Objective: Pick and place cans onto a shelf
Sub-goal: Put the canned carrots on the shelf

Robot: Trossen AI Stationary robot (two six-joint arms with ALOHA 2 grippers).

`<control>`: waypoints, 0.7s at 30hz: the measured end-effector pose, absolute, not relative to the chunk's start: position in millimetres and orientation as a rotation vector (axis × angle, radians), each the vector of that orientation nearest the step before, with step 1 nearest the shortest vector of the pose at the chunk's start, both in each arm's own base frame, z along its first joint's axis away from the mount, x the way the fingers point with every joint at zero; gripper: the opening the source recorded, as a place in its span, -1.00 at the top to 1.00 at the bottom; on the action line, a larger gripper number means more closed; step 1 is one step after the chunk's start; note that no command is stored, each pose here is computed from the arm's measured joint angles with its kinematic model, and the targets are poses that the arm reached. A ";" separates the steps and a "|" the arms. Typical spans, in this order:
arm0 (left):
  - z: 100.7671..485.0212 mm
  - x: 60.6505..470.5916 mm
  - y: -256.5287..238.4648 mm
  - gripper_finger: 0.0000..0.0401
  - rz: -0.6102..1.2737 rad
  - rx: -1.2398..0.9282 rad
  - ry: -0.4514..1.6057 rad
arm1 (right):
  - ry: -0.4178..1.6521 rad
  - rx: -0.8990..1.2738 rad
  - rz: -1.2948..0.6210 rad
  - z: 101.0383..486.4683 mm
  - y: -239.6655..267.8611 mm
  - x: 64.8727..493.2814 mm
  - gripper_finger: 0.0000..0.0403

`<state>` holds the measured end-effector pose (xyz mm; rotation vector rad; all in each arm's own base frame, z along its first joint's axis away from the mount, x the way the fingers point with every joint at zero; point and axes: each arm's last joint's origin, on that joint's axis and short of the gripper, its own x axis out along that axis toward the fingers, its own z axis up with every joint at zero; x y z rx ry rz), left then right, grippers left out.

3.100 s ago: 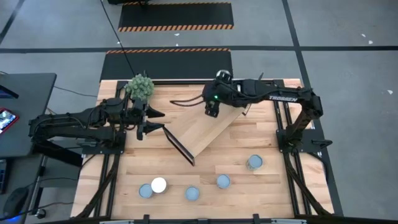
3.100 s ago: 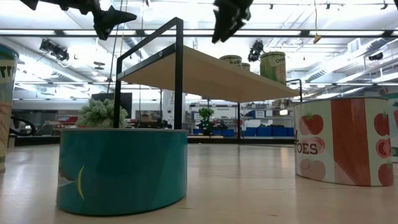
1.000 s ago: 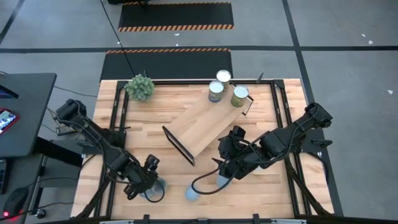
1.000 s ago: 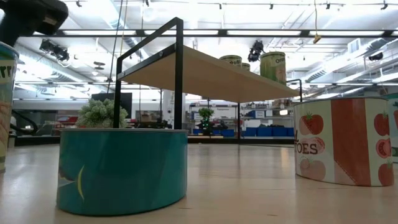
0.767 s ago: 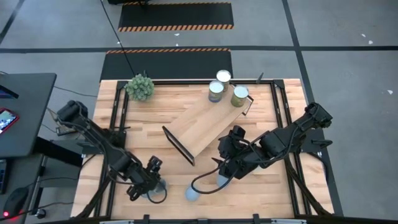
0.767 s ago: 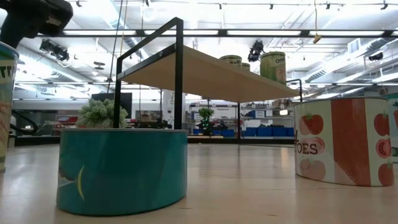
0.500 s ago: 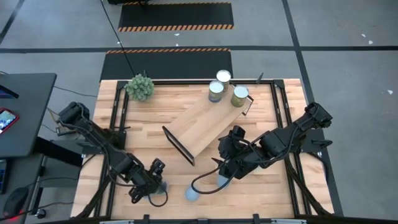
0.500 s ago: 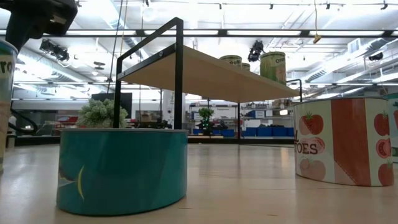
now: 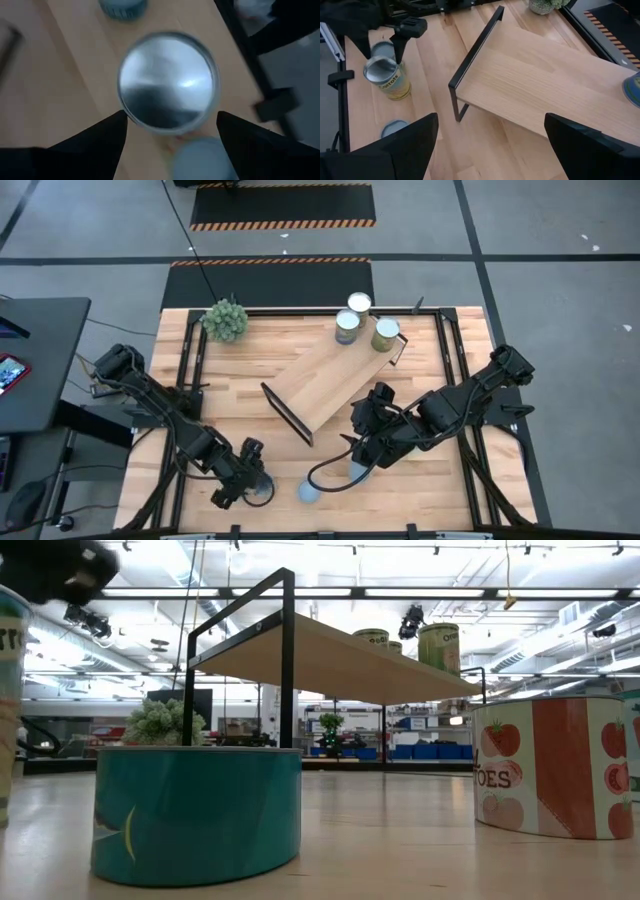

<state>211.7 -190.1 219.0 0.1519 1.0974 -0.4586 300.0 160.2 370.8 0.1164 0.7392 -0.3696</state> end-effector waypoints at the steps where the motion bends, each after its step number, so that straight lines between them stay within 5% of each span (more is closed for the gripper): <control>1: 218.3 210.0 -190.0 -0.57 -0.447 0.088 1.140 | 0.740 0.118 -0.367 370.8 160.3 300.1 -0.85; 6: 216.3 201.2 -192.9 -0.57 -0.366 -0.154 1.292 | 0.737 0.121 -0.365 371.0 160.5 300.4 -0.85; 21: 214.7 206.4 -189.9 -0.58 -0.132 -0.281 1.236 | 0.747 0.092 -0.348 370.9 160.7 300.3 -0.85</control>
